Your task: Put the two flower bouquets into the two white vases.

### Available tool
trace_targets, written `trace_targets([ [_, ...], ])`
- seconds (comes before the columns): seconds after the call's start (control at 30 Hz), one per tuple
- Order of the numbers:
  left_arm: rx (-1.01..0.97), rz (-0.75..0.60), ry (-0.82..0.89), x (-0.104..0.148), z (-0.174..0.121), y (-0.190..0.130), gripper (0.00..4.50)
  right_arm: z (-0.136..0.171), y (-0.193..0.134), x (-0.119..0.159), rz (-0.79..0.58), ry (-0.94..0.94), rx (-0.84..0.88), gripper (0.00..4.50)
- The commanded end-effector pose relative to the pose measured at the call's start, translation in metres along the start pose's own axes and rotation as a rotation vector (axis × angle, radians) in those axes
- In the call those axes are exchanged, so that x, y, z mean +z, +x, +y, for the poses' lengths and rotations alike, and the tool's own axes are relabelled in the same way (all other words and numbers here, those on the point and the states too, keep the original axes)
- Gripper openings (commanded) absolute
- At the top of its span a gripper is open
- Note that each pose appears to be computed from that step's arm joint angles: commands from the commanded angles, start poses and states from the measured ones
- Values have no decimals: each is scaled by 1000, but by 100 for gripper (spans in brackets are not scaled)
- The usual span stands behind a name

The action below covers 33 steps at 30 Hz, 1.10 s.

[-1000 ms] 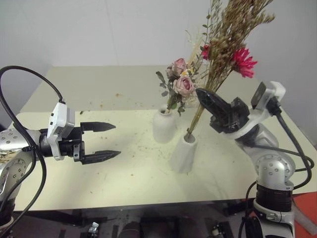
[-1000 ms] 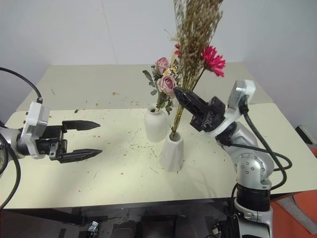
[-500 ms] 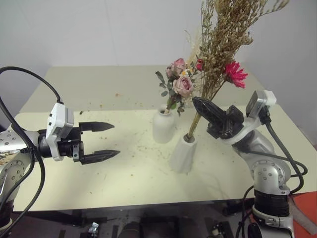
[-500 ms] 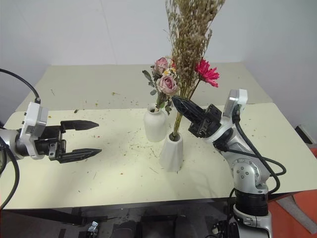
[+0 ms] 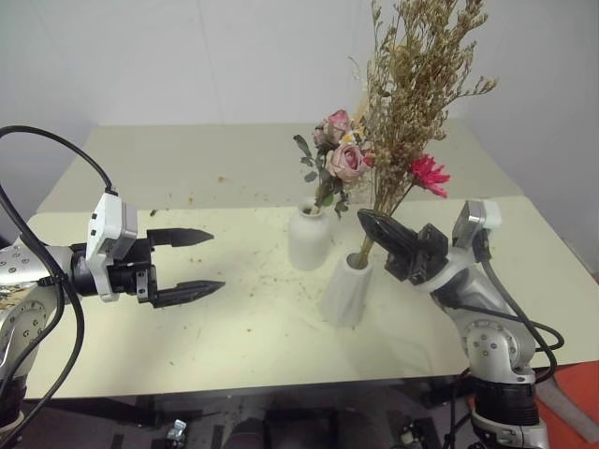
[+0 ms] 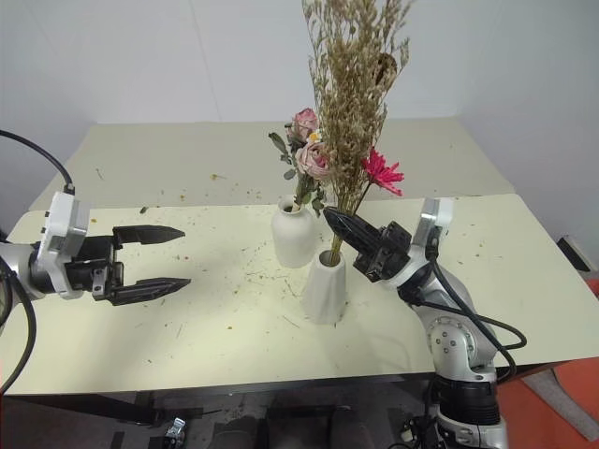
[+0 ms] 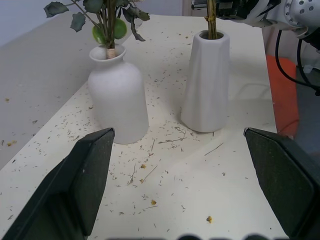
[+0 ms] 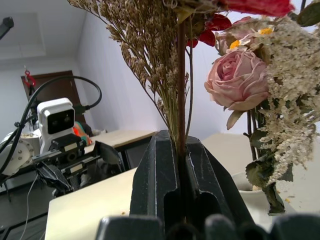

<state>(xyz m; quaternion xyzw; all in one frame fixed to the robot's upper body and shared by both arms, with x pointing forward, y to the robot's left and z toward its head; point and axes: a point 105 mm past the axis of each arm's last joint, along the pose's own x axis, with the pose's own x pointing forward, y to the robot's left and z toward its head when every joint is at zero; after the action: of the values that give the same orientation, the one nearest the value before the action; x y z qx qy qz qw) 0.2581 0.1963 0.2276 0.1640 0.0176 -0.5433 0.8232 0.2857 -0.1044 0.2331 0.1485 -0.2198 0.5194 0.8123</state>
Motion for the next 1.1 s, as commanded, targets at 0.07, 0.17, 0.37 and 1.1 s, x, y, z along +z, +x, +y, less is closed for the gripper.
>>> trace_targets([
  [0.07, 0, -19, 49, 8, 1, -1, 450, 7, 0, 6, -34, -17, 42, 2],
  [0.17, -8, -16, 46, 7, 0, -1, 450, 10, -2, 6, -38, 26, 66, 89],
  [0.37, -10, -20, 47, 7, 0, -1, 450, 12, -6, 2, -5, 26, 84, 293],
  [1.1, 31, -9, 46, 1, 3, -3, 450, -12, -67, 5, 324, -245, 34, 441],
])
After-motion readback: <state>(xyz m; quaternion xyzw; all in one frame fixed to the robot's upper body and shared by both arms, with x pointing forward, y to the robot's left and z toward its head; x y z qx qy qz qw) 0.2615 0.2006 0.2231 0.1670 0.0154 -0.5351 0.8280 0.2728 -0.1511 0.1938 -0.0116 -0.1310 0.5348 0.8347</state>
